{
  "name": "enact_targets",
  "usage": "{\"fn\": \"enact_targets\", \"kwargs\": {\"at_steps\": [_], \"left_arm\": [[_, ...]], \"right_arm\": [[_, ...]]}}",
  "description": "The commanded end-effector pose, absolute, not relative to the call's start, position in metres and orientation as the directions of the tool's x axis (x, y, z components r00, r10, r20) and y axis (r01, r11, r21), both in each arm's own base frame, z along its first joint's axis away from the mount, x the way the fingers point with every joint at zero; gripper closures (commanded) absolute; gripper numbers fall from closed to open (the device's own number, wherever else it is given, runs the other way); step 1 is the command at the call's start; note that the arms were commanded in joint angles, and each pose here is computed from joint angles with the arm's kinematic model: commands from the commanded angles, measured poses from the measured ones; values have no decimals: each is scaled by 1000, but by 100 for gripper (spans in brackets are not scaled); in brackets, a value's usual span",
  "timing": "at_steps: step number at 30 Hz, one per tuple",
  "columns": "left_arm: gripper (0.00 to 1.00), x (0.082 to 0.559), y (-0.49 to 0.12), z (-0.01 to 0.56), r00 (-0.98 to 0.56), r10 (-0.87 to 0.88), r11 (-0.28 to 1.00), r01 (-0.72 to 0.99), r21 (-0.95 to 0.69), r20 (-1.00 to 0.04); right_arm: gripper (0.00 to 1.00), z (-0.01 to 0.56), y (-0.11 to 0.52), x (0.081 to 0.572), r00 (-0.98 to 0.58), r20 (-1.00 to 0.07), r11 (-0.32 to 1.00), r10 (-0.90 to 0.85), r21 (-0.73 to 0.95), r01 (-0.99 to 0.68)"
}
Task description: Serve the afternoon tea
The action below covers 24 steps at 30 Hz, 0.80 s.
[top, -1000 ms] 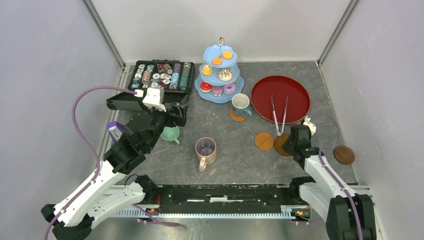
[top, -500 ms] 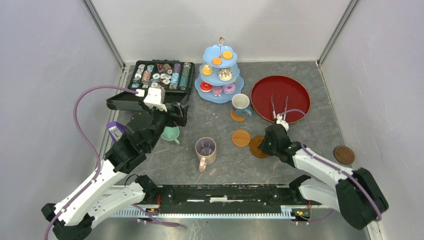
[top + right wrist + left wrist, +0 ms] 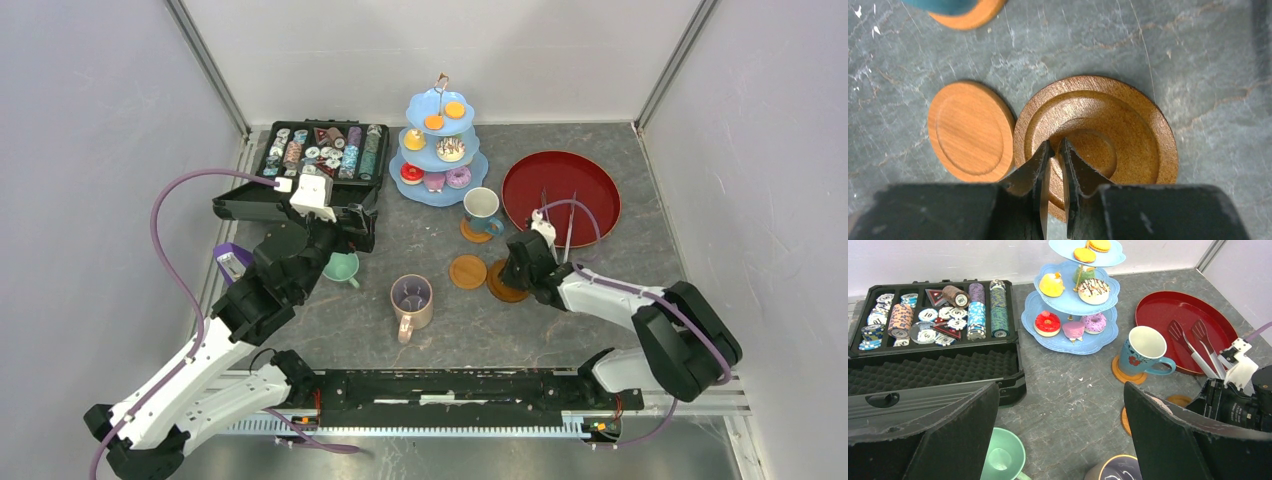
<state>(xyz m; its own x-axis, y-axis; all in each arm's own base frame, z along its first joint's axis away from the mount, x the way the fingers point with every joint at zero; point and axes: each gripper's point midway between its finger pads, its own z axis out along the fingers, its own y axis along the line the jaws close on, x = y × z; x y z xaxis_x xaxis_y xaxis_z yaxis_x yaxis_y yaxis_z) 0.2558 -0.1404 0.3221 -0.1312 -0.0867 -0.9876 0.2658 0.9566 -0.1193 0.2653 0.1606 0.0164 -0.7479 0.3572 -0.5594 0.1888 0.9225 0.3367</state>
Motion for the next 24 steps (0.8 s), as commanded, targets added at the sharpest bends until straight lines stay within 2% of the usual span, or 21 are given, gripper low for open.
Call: {"fn": "enact_targets", "kwargs": {"at_steps": [1, 7, 15, 24], "left_arm": [[0, 257, -137, 337, -97, -119, 958, 252, -140, -988], [0, 257, -137, 336, -98, -115, 959, 249, -137, -989], [0, 258, -136, 335, -99, -112, 960, 246, -133, -989], [0, 258, -137, 336, -99, -114, 959, 248, -136, -989]], "right_arm": [[81, -18, 125, 252, -789, -565, 970, 241, 122, 208], [78, -6, 120, 276, -731, -638, 968, 243, 112, 224], [74, 3, 127, 296, -717, -668, 979, 200, 108, 173], [57, 55, 148, 293, -694, -709, 986, 126, 167, 8]]}}
